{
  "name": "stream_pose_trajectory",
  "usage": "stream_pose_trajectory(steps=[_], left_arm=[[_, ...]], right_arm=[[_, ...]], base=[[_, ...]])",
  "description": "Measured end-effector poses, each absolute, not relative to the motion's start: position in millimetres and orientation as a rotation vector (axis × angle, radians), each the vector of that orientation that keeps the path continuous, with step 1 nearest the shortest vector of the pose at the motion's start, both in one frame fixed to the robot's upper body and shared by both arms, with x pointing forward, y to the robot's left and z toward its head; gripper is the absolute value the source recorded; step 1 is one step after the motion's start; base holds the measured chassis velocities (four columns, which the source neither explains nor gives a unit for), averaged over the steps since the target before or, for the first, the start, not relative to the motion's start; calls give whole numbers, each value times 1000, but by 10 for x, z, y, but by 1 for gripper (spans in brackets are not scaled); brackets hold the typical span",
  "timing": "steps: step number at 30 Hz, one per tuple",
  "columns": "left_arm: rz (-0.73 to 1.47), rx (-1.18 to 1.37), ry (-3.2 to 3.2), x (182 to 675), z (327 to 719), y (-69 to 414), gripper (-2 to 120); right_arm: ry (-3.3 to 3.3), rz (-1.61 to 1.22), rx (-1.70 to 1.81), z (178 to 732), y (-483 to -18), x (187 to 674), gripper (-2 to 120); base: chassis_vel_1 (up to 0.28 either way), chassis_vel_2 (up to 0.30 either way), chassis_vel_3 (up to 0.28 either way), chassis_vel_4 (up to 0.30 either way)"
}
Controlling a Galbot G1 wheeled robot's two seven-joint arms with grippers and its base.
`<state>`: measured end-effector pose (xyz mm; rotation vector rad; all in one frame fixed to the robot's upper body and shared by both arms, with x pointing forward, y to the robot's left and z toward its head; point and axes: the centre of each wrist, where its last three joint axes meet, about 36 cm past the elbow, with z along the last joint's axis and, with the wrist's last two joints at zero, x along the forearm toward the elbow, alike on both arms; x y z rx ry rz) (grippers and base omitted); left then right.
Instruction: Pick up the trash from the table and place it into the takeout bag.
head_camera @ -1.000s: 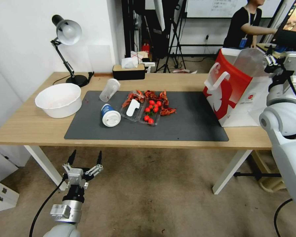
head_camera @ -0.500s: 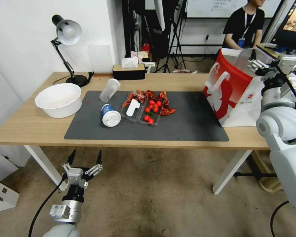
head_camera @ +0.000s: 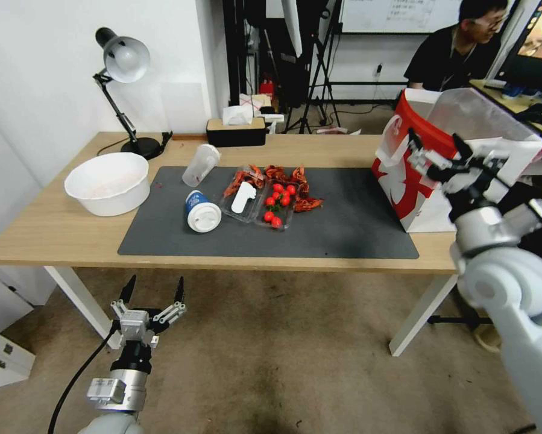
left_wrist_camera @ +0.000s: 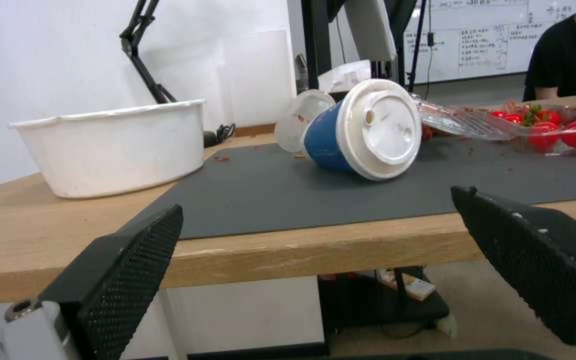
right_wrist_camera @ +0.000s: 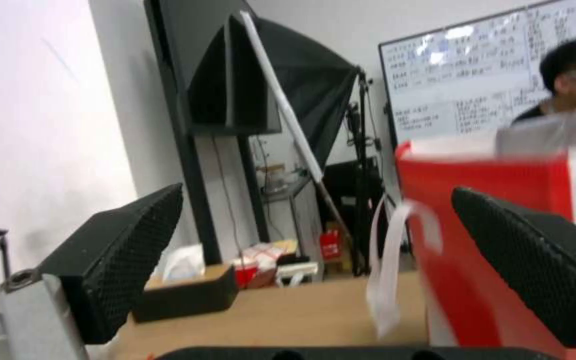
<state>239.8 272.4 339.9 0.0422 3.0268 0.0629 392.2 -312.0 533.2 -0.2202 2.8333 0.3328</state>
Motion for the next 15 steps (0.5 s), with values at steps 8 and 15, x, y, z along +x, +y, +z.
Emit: stream_pose_trajectory(steps=[8,15], left_arm=[[57,40,3023,2410,3404,2729,100],[56,39,3024,2419,3391,2734,100]], right_arm=[[2885,348,-207,4728,-2905,3534,100],[2946,348,-178,4189,-2733,3127,100]], base=[[0,0,0,0],[0,0,0,0]])
